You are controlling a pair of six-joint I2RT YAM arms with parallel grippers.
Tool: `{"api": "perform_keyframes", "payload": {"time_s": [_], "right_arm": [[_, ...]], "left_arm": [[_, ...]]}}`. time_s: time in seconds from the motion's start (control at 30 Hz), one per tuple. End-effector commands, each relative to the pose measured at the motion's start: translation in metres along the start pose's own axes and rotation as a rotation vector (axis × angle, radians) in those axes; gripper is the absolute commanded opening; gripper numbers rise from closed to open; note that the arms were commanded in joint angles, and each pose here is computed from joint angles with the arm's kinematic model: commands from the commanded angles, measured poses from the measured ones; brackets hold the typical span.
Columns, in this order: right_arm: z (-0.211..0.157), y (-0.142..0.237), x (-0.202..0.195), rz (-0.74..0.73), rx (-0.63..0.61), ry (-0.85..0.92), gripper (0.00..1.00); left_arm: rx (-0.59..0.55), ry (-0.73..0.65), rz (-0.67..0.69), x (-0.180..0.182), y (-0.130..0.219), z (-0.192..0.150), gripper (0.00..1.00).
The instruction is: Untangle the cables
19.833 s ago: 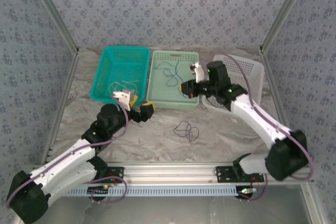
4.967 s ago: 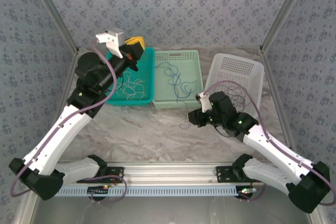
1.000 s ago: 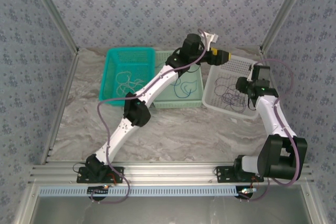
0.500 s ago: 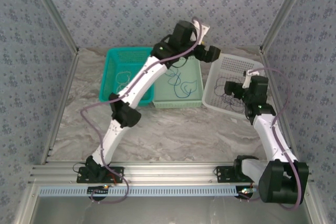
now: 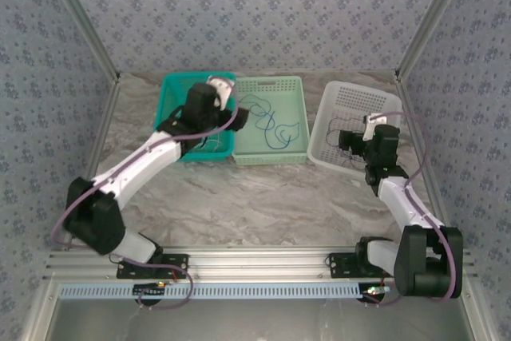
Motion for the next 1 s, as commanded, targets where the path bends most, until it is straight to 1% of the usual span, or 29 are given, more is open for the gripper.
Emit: {"api": "perform_keyframes", "payload": {"time_s": [0.0,0.1,0.2,0.27,0.37,0.43,0.57,0.73,0.83,0.97], "right_arm": [[0.004,-0.009,0.002,-0.015,-0.088,0.031,0.98],[-0.004,-0.019,0.002,-0.031,-0.088,0.047,0.96],[-0.012,-0.024,0.001,-0.044,-0.085,0.037,0.96],[-0.018,-0.026,0.002,-0.047,-0.089,0.033,0.96],[-0.028,-0.028,0.007,-0.033,-0.092,0.039,0.95],[-0.033,-0.032,0.009,-0.026,-0.080,0.036,0.96],[-0.036,-0.038,0.012,-0.020,-0.080,0.051,0.95],[-0.042,-0.047,0.015,-0.009,-0.066,0.060,0.95],[-0.047,-0.052,0.016,-0.007,-0.058,0.059,0.95],[-0.049,-0.052,0.014,-0.007,-0.062,0.041,0.96]], "left_arm": [[-0.246,-0.028,0.191,0.044,0.048,0.029,0.99],[-0.280,0.004,0.298,0.087,0.063,0.007,0.99],[-0.271,0.086,0.349,0.123,0.070,-0.021,1.00],[-0.264,0.111,0.363,0.140,0.071,-0.042,0.99],[-0.304,0.125,0.358,0.154,0.072,-0.064,0.99],[-0.320,0.161,0.350,0.166,0.070,-0.076,1.00],[-0.292,0.204,0.342,0.191,0.059,-0.093,1.00],[-0.236,0.242,0.315,0.212,0.033,-0.109,0.99],[-0.249,0.250,0.296,0.220,0.024,-0.113,1.00],[-0.233,0.302,0.271,0.230,0.016,-0.120,0.99]]}}
Point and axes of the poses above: each hand's point on the last joint's axis, 136 mm out from that joint toward the fingers, its own y axis back along the fingers, its own x axis along the line the jaws close on, z = x × y, the point moved 2 cm from there along y, back along the fingers, and after that the axes turned 14 degrees about y, right-handed, at the moved point
